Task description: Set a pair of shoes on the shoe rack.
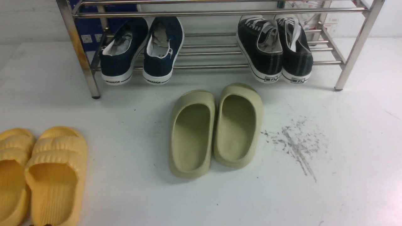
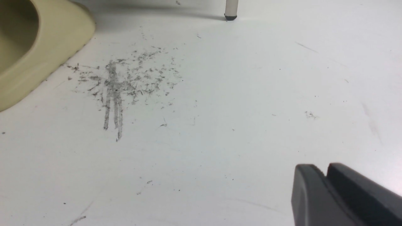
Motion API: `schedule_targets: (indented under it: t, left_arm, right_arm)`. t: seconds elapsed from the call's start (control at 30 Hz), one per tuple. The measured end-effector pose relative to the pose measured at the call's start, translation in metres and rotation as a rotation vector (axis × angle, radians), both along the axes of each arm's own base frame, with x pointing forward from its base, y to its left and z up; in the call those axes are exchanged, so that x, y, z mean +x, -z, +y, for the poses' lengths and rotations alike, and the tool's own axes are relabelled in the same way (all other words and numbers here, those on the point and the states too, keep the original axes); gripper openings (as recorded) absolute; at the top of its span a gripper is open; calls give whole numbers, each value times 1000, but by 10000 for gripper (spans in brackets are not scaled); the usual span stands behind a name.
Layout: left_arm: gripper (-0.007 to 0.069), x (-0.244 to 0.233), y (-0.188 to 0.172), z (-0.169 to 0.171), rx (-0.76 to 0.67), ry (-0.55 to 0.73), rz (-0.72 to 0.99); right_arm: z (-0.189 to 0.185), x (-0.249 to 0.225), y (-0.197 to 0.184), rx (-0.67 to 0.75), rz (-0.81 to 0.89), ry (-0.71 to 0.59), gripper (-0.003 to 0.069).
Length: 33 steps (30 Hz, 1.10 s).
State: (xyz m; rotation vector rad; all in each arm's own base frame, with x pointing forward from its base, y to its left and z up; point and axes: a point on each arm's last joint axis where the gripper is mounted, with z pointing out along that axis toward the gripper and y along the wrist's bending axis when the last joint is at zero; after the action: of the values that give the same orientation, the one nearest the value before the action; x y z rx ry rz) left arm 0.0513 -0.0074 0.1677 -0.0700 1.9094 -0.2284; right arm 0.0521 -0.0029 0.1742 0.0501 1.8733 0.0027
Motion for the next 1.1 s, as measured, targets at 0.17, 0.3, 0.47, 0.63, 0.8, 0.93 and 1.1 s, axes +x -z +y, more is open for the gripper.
schedule_targets:
  t: [0.17,0.3,0.47,0.63,0.8,0.93,1.1]
  left_arm:
    - [239,0,0,0,0,0,0]
    - [239,0,0,0,0,0,0]
    - [239,0,0,0,0,0,0]
    - [239,0,0,0,0,0,0]
    - [239,0,0,0,0,0,0]
    - [239,0,0,0,0,0,0]
    - [239,0,0,0,0,0,0]
  right_arm:
    - [0,0,0,0,0,1,123]
    - [0,0,0,0,0,1,128]
    - [0,0,0,0,0,1,133]
    - [0,0,0,0,0,1,144]
    - [0,0,0,0,0,1,148]
    - [0,0,0,0,0,1,154]
    - [0,0,0,0,0,1,160]
